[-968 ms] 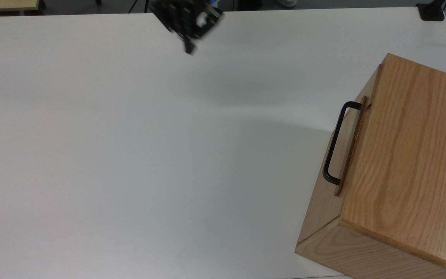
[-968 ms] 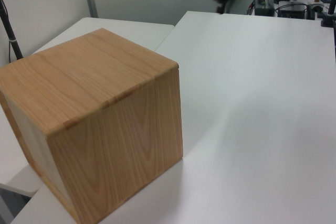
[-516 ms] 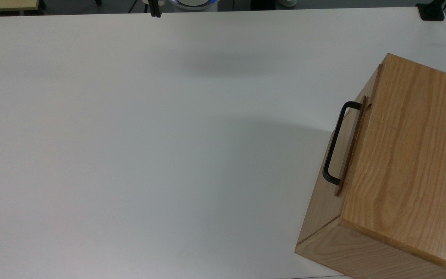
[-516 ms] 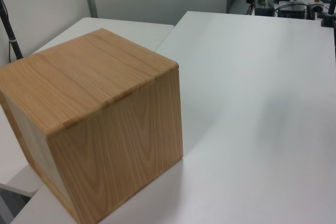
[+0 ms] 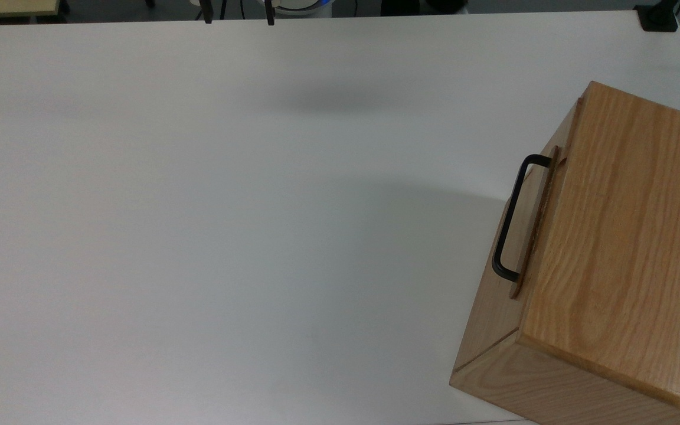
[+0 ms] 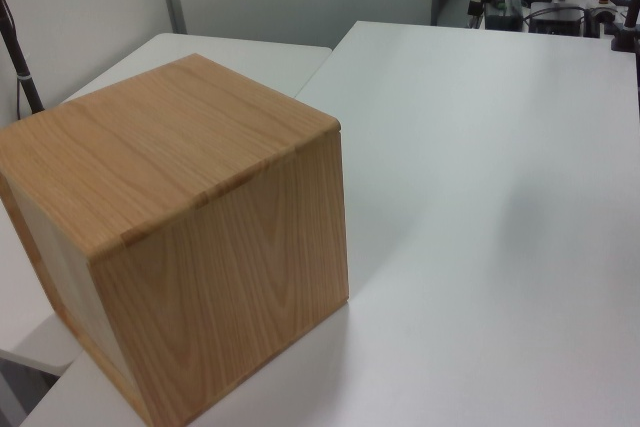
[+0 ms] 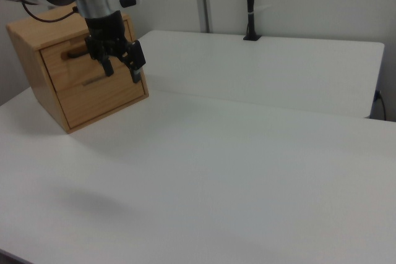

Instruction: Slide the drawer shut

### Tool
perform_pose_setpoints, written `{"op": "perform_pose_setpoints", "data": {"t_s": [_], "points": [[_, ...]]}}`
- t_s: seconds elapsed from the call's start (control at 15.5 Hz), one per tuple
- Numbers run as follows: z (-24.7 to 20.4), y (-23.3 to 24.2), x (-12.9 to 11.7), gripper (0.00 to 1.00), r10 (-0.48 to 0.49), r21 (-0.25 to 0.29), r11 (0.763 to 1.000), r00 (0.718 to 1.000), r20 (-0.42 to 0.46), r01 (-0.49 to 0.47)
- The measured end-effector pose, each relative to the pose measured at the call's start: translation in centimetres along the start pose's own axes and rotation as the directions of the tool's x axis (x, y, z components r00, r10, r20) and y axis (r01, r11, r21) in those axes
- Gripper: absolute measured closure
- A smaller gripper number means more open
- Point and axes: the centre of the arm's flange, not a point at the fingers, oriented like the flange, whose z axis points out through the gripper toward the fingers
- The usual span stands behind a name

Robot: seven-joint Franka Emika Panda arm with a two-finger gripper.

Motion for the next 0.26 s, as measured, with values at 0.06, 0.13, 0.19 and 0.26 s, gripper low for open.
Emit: {"op": "perform_pose_setpoints", "data": {"t_s": [0.06, 0.13, 0.19, 0.26], "points": [[0.12, 0.00, 0.05, 0.04, 0.000, 0.000, 1.000, 1.000, 0.002, 0.000], [0.21, 0.01, 0.09, 0.00, 0.000, 0.000, 1.000, 1.000, 0.003, 0.000], [0.22, 0.01, 0.11, 0.00, 0.001, 0.000, 1.000, 1.000, 0.003, -0.001], [0.22, 0.01, 0.11, 0.00, 0.001, 0.000, 1.000, 1.000, 0.003, -0.001]]}}
